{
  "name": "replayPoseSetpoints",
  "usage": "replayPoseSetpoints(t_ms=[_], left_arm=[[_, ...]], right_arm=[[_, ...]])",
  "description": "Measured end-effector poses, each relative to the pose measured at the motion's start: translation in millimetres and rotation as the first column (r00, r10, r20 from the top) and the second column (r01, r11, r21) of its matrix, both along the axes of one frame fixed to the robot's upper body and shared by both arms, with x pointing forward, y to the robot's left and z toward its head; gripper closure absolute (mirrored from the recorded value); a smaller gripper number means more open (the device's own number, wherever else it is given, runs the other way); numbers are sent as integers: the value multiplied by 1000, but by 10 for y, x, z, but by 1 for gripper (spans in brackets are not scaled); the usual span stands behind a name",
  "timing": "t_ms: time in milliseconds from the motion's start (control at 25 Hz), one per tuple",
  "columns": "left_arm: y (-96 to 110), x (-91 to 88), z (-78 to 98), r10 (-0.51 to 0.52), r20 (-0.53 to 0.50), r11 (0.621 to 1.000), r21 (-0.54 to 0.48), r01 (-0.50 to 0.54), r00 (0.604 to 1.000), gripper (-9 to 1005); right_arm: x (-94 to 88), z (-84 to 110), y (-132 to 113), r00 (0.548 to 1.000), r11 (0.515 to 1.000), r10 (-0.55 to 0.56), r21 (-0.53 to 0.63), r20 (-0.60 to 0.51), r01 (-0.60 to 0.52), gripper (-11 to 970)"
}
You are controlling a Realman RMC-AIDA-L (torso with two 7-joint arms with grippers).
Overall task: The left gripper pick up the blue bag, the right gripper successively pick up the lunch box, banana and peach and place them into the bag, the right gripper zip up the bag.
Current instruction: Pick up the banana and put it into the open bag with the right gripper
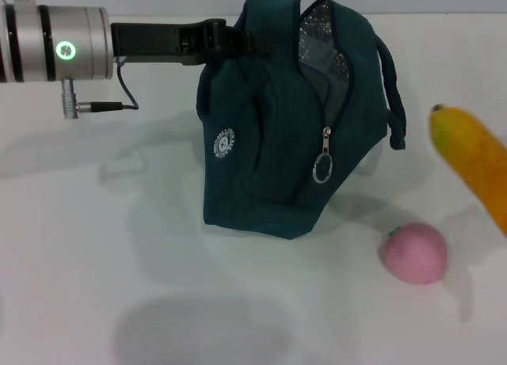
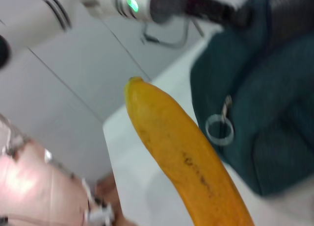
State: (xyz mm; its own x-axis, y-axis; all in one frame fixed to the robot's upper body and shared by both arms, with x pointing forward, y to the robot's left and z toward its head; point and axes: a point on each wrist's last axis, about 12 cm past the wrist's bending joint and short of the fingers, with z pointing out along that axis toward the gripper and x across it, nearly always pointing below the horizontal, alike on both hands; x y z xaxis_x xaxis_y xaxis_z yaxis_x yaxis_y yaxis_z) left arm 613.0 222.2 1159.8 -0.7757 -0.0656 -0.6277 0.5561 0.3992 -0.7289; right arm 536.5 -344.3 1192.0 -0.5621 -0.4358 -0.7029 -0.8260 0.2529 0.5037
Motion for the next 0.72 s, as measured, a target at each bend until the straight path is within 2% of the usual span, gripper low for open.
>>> replayPoseSetpoints(t_ms=[160,200,240,320,400,520,640,680,720], left_arm=[[-8,8,11,-1,1,1000,0,1,1000,952],[-10,9,13,-2,1,1000,-1,2,1000,951],[-17,8,14,-4,0,1000,-2,4,1000,951],[-27,9,17,-7,-3,1000,-3,7,1000,951],[-36,8,19,-10,-8,1000,-3,10,1000,951],[-40,6,20,-12,-9,1000,-4,12,1000,951],[-49,1,16,-17,-12,1000,-7,16,1000,951],[-47,-8,12,-19,-14,1000,-10,19,1000,951],[-40,-18,8,-21,-17,1000,-15,20,1000,951]], right_arm=[[-42,51,-86,991,990,-39,136,129,21,510],[-50,84,-71,972,974,-70,227,224,18,510],[-50,84,-71,972,974,-70,227,224,18,510],[-36,101,-23,930,947,-127,320,346,11,510],[14,66,67,855,920,-214,391,472,14,509],[136,-68,280,660,895,-348,446,666,22,509],[277,-206,530,522,878,-408,479,749,-2,509],[311,-248,606,503,870,-421,492,754,-9,509],[362,-284,690,458,863,-444,505,770,-11,509]])
